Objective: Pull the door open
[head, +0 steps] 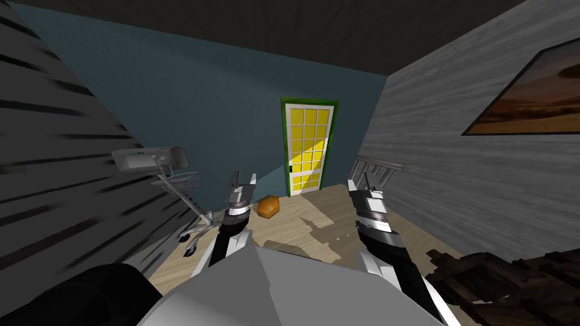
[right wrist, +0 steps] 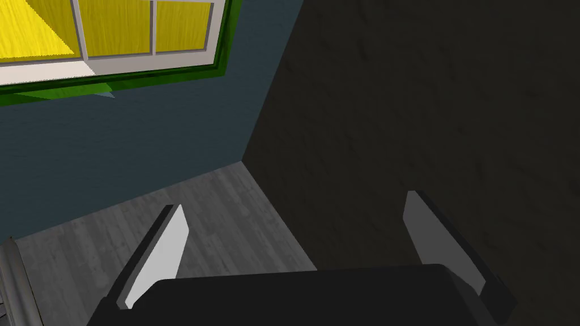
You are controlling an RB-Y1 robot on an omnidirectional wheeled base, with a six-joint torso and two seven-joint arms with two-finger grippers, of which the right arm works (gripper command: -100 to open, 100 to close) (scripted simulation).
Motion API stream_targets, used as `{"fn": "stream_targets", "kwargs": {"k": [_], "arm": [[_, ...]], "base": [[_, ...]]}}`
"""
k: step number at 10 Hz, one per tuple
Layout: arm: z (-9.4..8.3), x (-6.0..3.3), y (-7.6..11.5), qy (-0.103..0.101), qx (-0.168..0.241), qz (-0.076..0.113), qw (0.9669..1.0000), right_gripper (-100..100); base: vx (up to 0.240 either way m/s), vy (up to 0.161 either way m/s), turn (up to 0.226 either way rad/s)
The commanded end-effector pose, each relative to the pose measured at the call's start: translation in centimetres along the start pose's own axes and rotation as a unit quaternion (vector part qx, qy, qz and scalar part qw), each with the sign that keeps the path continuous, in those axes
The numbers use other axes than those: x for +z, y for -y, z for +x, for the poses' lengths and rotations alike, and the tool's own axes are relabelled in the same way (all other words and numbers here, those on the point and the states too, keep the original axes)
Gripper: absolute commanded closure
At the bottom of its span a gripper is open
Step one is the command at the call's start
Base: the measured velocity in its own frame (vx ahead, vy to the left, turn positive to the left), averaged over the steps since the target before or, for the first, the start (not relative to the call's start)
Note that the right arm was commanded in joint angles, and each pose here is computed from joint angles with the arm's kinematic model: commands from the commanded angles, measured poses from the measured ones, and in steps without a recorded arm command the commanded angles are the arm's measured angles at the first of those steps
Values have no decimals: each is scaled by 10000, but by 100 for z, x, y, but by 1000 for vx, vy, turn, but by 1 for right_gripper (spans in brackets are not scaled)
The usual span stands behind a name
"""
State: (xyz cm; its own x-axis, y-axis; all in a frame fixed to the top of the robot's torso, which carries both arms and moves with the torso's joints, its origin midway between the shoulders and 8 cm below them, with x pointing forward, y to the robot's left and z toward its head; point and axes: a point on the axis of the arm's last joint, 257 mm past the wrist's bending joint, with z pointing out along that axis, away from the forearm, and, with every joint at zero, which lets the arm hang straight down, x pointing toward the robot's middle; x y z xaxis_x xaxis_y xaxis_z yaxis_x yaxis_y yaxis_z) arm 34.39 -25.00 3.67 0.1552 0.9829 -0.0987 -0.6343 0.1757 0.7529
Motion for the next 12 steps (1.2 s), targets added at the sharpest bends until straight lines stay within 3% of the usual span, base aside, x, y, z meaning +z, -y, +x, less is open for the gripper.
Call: {"fn": "stream_targets", "kwargs": {"k": [1, 7, 12], "arm": [[12, -15, 92, -20, 169, 49, 9998, -100], [33, -88, 479, -34, 873, 268, 9958, -100], [19, -166, 833, 32, 1498, 473, 9876, -100]], "base": [[-17, -116, 188], [68, 11, 163], [53, -16, 166]]}}
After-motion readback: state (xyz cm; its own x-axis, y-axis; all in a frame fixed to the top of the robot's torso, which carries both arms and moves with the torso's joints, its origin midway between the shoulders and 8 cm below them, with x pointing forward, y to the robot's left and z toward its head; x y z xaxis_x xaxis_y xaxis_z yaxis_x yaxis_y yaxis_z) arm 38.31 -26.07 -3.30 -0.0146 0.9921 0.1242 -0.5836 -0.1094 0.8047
